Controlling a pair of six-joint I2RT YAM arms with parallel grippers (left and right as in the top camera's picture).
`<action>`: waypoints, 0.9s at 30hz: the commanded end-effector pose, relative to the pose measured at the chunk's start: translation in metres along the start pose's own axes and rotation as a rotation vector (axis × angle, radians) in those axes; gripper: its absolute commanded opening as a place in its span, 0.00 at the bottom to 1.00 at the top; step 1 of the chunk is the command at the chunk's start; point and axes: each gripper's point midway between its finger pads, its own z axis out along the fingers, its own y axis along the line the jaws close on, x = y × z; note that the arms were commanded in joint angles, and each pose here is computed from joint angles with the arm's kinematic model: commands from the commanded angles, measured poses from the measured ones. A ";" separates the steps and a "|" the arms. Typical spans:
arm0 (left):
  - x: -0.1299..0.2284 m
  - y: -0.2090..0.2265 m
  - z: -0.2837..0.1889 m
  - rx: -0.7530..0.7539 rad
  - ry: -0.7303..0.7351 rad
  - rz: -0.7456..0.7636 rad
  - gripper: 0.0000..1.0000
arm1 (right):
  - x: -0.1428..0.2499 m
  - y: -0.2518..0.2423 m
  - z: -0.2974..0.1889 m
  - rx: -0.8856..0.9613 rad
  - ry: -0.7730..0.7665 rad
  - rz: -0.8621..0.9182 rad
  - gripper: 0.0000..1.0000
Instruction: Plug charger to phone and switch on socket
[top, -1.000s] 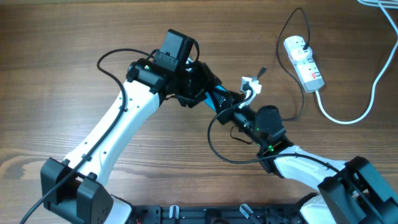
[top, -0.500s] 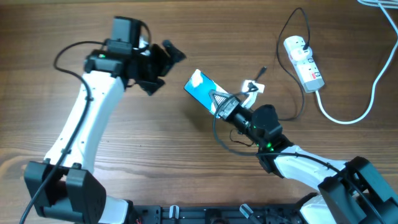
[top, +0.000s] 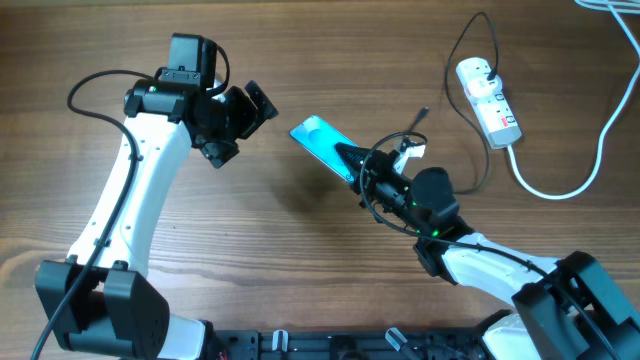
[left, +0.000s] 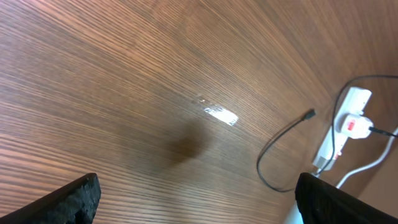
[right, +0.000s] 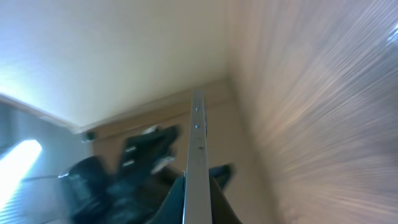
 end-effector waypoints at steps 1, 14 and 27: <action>0.000 0.003 -0.004 -0.015 -0.016 0.027 1.00 | 0.013 0.014 0.002 -0.028 0.070 0.176 0.04; 0.050 -0.046 -0.009 0.220 0.231 0.018 0.90 | 0.004 -0.004 0.003 0.041 0.021 0.202 0.04; 0.085 -0.072 0.003 0.208 0.242 0.092 0.83 | 0.002 0.011 0.009 0.002 0.005 0.193 0.04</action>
